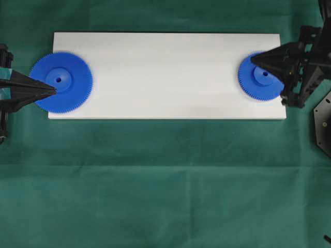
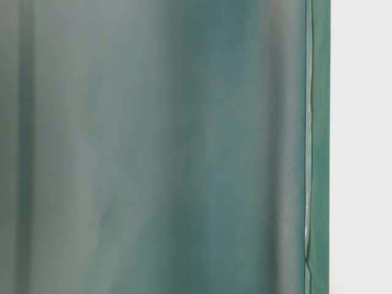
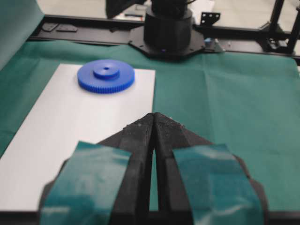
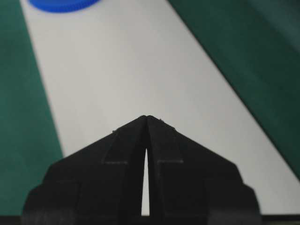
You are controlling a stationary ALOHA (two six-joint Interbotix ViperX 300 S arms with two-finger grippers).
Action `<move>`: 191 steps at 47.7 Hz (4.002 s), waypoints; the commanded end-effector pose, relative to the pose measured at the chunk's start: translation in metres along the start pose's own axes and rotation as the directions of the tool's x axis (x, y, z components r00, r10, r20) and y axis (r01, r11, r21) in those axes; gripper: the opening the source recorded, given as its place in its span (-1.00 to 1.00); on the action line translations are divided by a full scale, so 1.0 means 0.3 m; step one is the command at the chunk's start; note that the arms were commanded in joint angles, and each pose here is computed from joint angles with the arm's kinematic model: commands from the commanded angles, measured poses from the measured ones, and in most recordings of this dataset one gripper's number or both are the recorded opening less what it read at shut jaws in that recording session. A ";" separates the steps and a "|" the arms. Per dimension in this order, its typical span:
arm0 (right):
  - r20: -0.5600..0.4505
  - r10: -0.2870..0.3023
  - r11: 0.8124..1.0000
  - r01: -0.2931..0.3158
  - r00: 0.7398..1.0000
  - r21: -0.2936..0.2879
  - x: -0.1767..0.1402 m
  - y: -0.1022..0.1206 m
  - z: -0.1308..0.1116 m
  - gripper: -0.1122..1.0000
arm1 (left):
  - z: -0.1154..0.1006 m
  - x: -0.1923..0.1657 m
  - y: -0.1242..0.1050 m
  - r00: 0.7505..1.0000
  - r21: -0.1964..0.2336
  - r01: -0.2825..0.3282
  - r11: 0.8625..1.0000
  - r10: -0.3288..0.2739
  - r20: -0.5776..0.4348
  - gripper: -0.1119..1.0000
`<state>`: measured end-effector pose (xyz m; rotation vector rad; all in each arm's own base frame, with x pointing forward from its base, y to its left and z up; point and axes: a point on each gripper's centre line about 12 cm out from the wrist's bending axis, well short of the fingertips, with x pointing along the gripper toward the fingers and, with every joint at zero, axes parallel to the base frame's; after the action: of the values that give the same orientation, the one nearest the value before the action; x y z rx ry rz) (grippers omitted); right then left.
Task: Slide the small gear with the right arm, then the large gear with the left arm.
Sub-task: 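Lift the right gripper off the small gear and retract it, then move the left gripper down into the large blue gear's hub, then slide the large gear right with the left gripper against the small gear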
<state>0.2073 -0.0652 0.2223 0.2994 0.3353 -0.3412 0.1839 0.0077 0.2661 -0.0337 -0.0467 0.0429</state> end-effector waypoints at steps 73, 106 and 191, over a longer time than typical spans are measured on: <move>-0.006 0.145 0.988 -0.145 0.989 -0.046 -0.016 0.092 -0.043 0.11 | -0.130 -0.040 0.189 0.831 0.010 -0.318 0.948 0.284 -0.479 -0.80; -0.022 0.142 0.989 -0.143 0.990 -0.045 -0.009 0.089 -0.057 0.11 | -0.322 -0.025 0.249 0.656 0.021 -0.386 0.922 0.291 -0.696 -0.80; -0.010 0.161 0.986 -0.161 0.987 -0.043 -0.011 0.092 -0.067 0.11 | -0.509 0.518 0.324 0.592 0.025 -0.278 0.960 0.192 -0.783 -0.80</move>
<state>0.2071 -0.0336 0.2074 0.2858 0.3383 -0.1835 0.3109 0.1052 0.1168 -0.1758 0.8690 0.3190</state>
